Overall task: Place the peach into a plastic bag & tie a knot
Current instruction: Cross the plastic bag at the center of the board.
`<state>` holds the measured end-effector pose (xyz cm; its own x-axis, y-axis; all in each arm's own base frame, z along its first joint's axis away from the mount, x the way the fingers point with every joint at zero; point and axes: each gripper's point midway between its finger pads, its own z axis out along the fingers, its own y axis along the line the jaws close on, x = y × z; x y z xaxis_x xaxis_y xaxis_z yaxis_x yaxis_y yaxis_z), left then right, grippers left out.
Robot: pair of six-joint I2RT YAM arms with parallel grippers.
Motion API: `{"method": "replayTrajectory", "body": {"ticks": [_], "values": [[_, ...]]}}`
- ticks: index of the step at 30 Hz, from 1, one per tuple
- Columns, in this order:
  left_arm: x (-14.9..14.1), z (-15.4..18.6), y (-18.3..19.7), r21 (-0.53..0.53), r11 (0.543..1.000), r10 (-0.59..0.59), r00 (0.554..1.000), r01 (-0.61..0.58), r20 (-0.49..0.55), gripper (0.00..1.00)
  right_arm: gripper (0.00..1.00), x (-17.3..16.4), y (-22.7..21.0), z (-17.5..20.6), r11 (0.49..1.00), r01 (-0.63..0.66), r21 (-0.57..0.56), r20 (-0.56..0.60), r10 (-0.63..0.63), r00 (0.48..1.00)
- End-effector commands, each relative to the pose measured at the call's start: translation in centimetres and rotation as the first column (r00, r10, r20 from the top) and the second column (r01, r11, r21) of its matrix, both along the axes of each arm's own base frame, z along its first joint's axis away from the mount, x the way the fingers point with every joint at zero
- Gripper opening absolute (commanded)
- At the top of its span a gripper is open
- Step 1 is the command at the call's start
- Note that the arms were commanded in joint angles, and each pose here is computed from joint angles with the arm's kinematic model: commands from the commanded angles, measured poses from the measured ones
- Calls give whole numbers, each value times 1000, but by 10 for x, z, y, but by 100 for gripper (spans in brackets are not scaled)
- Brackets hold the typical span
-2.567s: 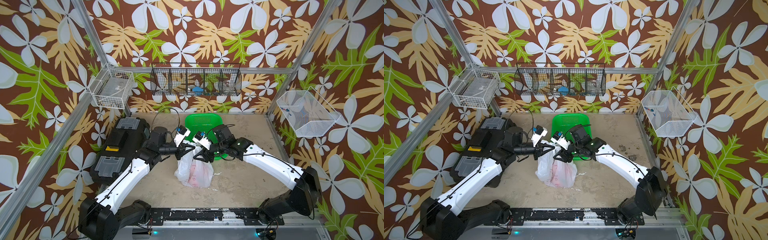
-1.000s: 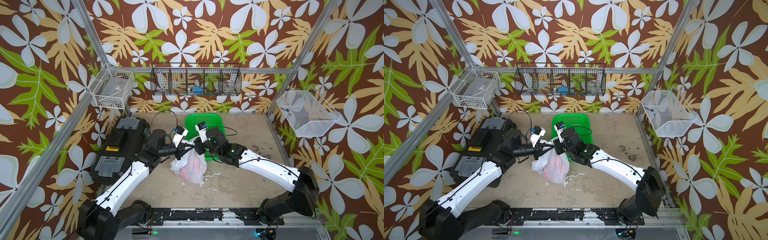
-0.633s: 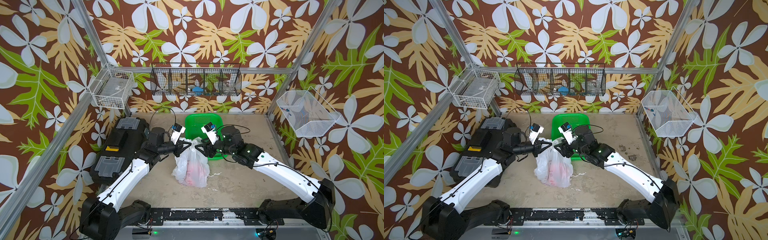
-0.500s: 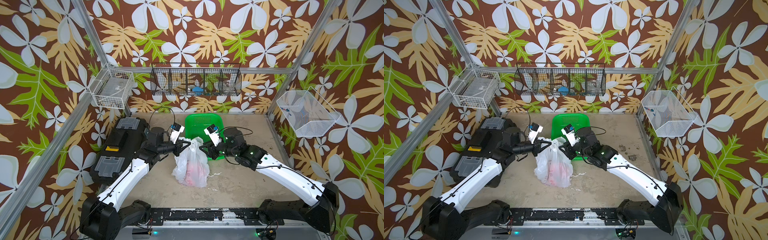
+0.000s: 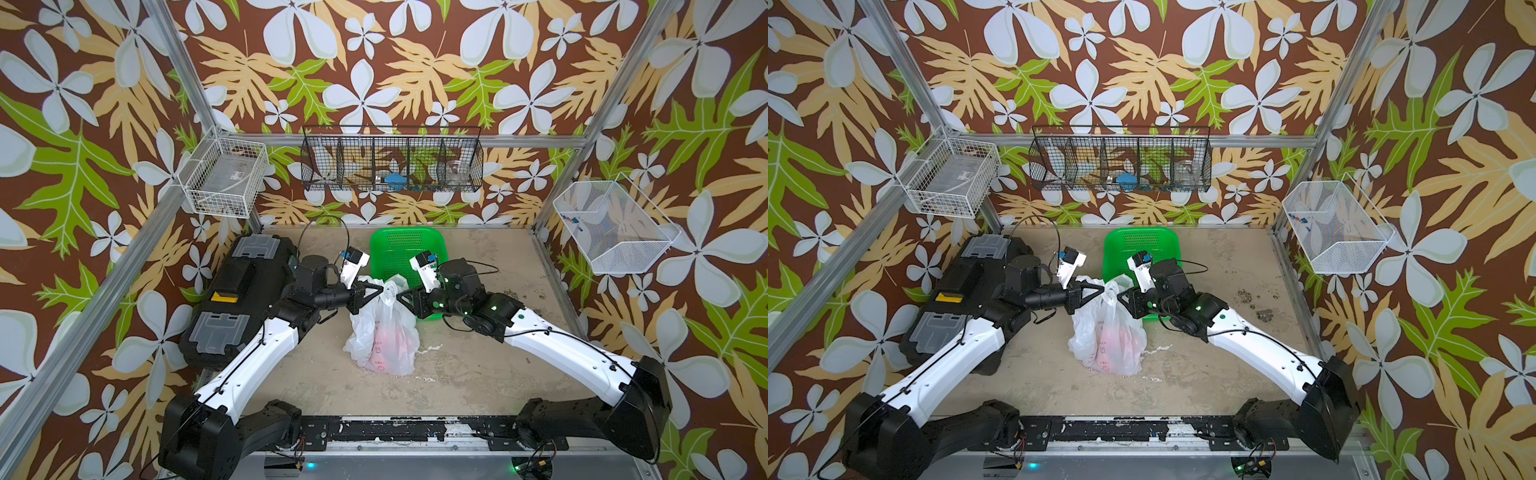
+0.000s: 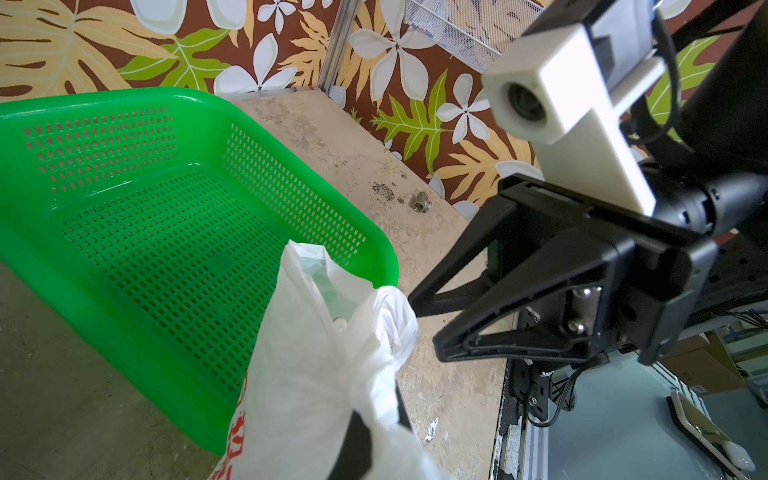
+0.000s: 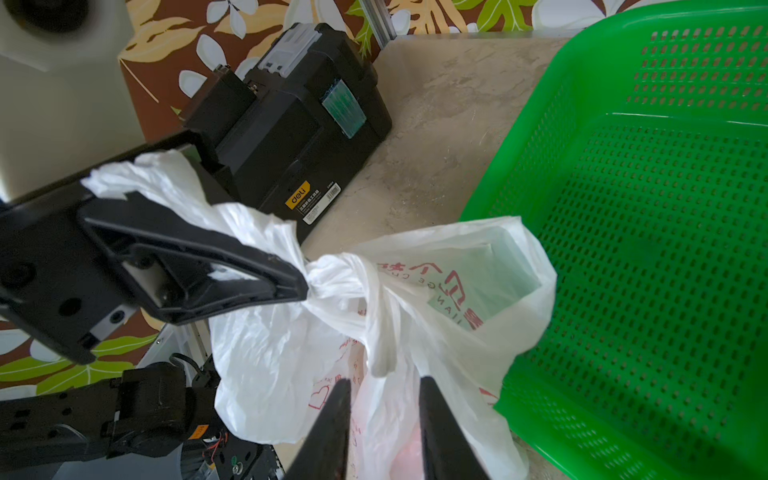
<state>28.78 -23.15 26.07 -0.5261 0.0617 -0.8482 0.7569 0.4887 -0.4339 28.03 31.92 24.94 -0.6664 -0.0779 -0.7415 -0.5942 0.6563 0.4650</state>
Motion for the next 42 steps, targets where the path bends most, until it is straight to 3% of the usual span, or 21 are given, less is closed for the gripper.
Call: {"method": "replayTrajectory", "body": {"ticks": [1,7,12,15,20,27,34,39,42], "values": [[-2,6,-1,-16,1000,-17,1000,17,18,0,28,4,7,8,999,-1,38,4,1,1000],[-2,8,-2,-18,1000,-20,1000,21,23,0,14,4,11,-3,1000,-7,30,-27,8,1000],[-1,8,-1,-16,1000,-17,1000,17,22,0,0,-14,27,14,995,-56,78,-29,59,998],[-1,14,-3,-25,999,-20,999,20,25,0,0,-22,40,10,992,-76,103,-67,84,994],[-4,26,-4,-39,999,-33,999,35,40,0,0,-7,57,-34,995,-27,96,-131,40,991],[-8,16,-3,-27,998,-48,999,48,18,0,0,21,64,-13,978,60,200,-31,-54,998],[1,-1,5,44,999,15,1000,-15,19,0,29,-9,57,-15,990,-116,74,-44,120,992],[7,-11,11,88,995,50,998,-53,35,0,42,-32,31,-12,971,-231,59,-86,235,968],[6,-10,11,94,995,41,998,-45,52,0,45,-36,17,4,961,-271,60,-68,275,959]]}}
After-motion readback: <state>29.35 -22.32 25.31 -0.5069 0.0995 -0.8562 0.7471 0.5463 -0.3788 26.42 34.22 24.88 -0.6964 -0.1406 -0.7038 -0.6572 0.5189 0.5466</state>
